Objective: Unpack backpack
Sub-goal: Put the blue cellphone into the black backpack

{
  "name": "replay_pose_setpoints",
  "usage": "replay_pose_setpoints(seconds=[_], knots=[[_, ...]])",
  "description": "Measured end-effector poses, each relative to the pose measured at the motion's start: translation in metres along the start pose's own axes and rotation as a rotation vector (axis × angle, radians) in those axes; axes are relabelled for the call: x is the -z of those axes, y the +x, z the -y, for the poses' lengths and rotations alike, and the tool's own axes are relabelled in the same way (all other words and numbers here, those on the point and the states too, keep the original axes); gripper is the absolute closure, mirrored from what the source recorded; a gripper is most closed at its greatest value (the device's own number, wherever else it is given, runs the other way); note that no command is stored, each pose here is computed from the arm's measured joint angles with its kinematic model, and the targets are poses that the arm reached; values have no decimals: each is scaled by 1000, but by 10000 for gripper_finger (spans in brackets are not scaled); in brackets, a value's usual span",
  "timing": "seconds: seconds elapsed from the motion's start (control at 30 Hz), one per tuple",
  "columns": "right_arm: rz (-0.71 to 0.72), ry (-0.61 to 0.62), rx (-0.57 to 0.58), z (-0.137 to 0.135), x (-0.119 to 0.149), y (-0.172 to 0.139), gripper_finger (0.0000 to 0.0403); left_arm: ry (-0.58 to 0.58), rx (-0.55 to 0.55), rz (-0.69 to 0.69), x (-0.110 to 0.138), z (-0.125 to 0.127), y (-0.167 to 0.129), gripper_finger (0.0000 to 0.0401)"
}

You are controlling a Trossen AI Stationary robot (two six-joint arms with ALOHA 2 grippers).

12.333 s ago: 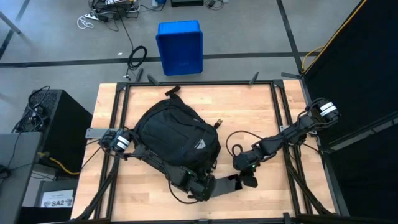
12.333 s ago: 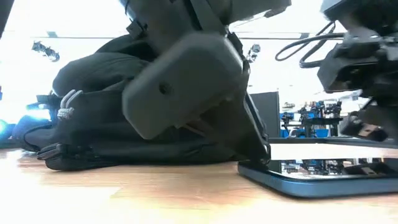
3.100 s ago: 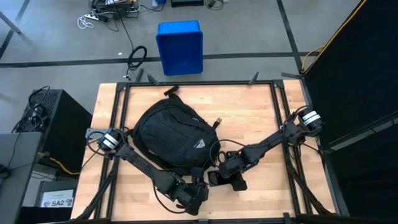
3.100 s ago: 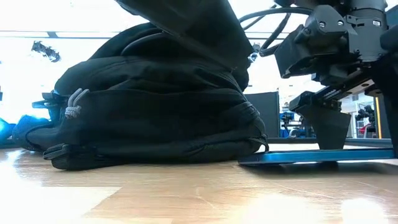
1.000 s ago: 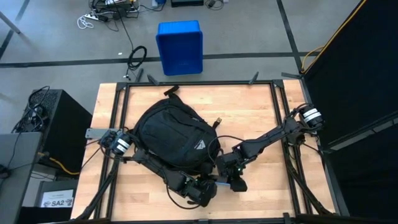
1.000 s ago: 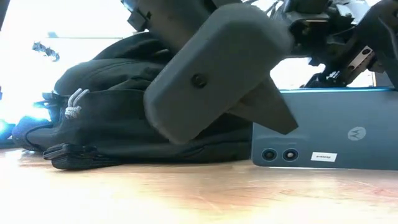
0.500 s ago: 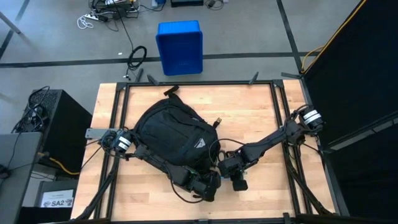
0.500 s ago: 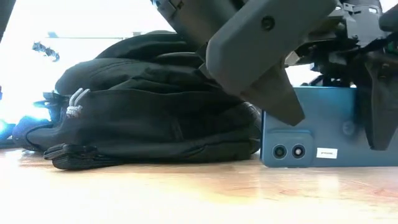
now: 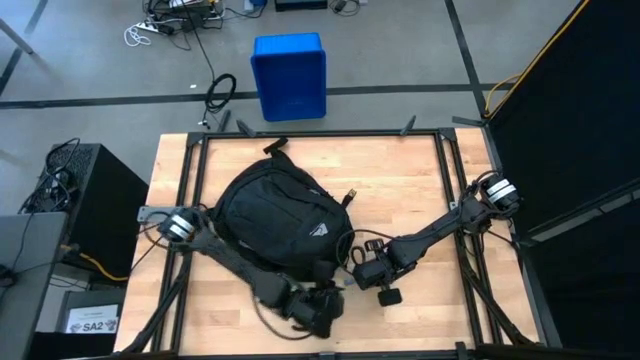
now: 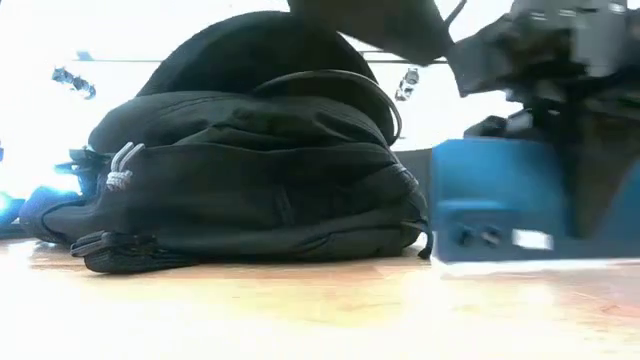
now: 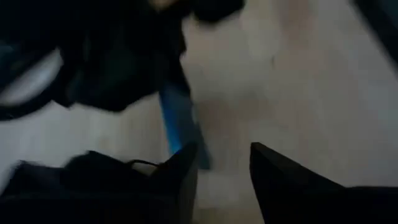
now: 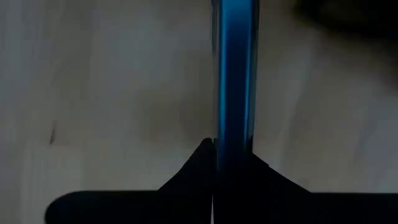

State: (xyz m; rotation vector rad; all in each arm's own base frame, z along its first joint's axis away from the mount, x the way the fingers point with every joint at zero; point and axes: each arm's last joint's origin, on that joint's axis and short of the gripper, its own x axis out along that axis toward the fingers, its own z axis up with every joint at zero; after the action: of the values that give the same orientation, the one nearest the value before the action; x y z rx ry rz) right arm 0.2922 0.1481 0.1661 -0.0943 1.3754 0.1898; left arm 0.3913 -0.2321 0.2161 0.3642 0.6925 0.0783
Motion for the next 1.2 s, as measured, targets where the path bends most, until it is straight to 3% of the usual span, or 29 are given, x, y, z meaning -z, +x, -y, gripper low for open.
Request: replay_pose_setpoints(seconds=[0.17, 0.33, 0.43, 0.57, 0.7, 0.83, 1.2], knots=[[46, -3, 2, -5, -2, -2, 402, 21, -81, 27, -4, 5, -32, 246], [107, -26, 58, -12, -3, -9, 402, 27, -257, 82, -5, 10, -77, 227], [176, -47, 66, -21, -3, -19, 402, 6, -314, 83, 0, 12, -89, 221], [224, -66, 126, -28, -1, -32, 403, -42, -318, 53, 7, 12, -91, 217], [272, -68, 198, -31, -2, -44, 403, -77, -331, -86, 24, 3, -79, 217], [283, -73, 195, -34, -3, -46, 403, -130, -386, -142, 31, -11, -73, 217], [292, -84, 235, -33, -3, -47, 403, -193, -334, -340, 37, -40, -50, 217]])
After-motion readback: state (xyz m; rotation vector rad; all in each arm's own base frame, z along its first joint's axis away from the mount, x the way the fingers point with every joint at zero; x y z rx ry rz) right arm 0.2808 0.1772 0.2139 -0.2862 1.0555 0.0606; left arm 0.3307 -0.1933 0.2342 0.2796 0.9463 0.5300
